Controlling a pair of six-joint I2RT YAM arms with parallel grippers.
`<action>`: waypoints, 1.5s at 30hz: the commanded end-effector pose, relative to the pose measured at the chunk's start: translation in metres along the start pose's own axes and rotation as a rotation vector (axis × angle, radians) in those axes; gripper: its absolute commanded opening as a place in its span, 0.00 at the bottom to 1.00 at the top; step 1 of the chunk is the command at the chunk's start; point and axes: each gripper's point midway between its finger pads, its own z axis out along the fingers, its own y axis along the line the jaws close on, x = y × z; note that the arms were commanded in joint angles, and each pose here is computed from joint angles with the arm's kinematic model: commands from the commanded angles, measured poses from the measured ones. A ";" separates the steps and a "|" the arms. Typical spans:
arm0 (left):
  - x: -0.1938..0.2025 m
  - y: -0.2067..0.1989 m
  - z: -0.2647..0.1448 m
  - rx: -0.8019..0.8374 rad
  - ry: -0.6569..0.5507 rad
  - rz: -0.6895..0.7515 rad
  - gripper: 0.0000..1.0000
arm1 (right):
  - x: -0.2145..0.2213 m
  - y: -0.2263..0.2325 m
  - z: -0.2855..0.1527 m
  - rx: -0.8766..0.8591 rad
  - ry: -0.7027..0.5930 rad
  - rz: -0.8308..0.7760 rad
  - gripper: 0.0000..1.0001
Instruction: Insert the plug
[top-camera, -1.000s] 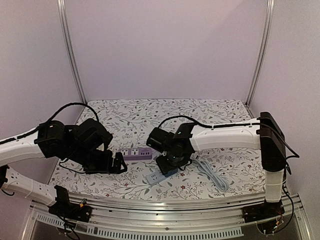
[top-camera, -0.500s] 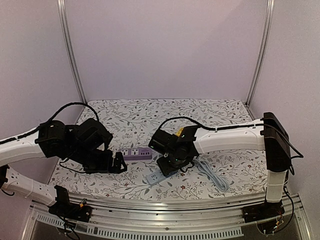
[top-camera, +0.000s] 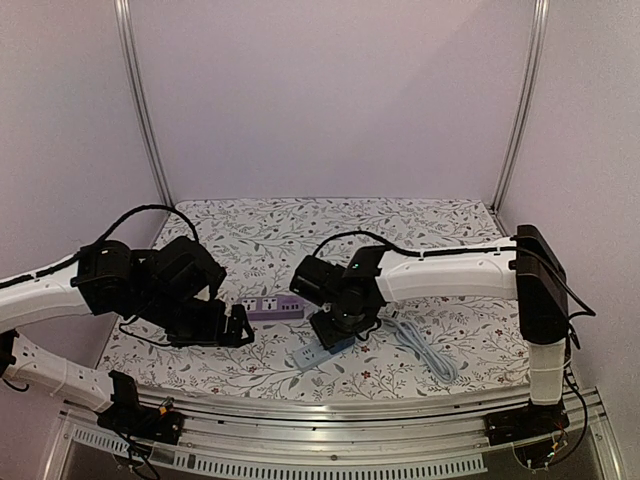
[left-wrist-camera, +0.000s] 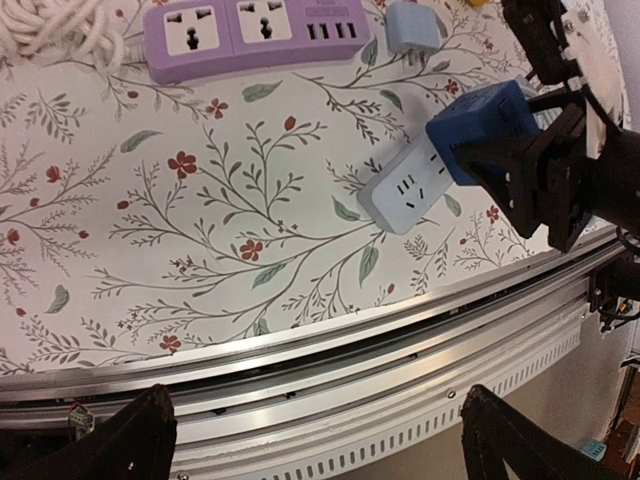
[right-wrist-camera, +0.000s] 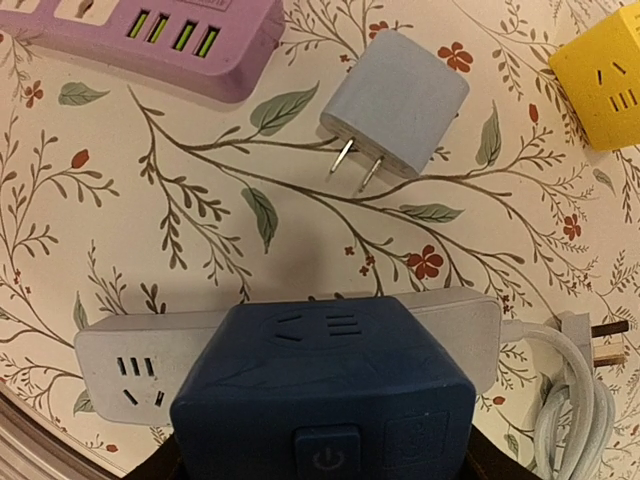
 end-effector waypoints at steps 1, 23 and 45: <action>-0.001 0.005 -0.003 -0.008 0.000 -0.006 1.00 | 0.105 -0.059 0.084 0.229 0.343 -0.076 0.00; -0.026 0.008 0.019 0.035 0.027 -0.059 1.00 | 0.088 -0.056 0.062 0.210 0.294 -0.041 0.00; -0.008 0.037 0.006 0.053 -0.018 -0.154 1.00 | 0.090 -0.162 0.043 0.465 0.333 0.072 0.00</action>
